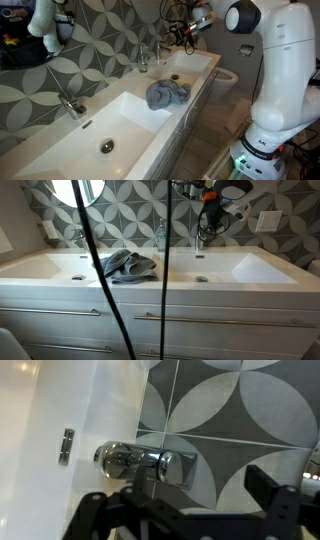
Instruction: Open the tap faucet on the right
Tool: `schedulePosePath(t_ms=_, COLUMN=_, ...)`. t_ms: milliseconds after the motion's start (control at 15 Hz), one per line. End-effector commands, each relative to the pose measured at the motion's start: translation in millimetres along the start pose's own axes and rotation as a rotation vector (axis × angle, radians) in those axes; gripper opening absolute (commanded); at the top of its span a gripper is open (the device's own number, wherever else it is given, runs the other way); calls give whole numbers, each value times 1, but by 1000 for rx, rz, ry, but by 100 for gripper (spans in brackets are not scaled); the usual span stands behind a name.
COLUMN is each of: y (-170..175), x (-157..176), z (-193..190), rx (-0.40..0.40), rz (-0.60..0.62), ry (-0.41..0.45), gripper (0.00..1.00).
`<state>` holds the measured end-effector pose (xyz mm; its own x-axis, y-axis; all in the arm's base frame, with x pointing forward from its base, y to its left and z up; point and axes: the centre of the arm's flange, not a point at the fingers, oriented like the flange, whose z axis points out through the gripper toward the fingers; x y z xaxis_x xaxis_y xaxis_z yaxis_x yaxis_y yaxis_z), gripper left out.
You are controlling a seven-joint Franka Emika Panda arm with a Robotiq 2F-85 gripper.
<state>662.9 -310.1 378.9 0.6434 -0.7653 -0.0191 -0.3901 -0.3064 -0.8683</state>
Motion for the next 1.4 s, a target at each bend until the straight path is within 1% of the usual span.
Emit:
schedulePosePath(t_ms=0, y=-1, x=15, z=11, rx=66, rz=44, ry=17, gripper=100)
schedulePosePath(t_ms=467, y=-14, x=18, z=8, rx=144, rz=68, ry=27, gripper=100)
schedulePosePath(t_ms=933, y=-25, x=18, z=3, rx=195, rz=77, ry=32, gripper=100)
schedulePosePath(t_ms=1133, y=-24, x=18, z=4, rx=183, rz=77, ry=33, gripper=100)
schedulePosePath(t_ms=1333, y=-20, x=16, z=1, rx=108, rz=73, ry=31, gripper=100)
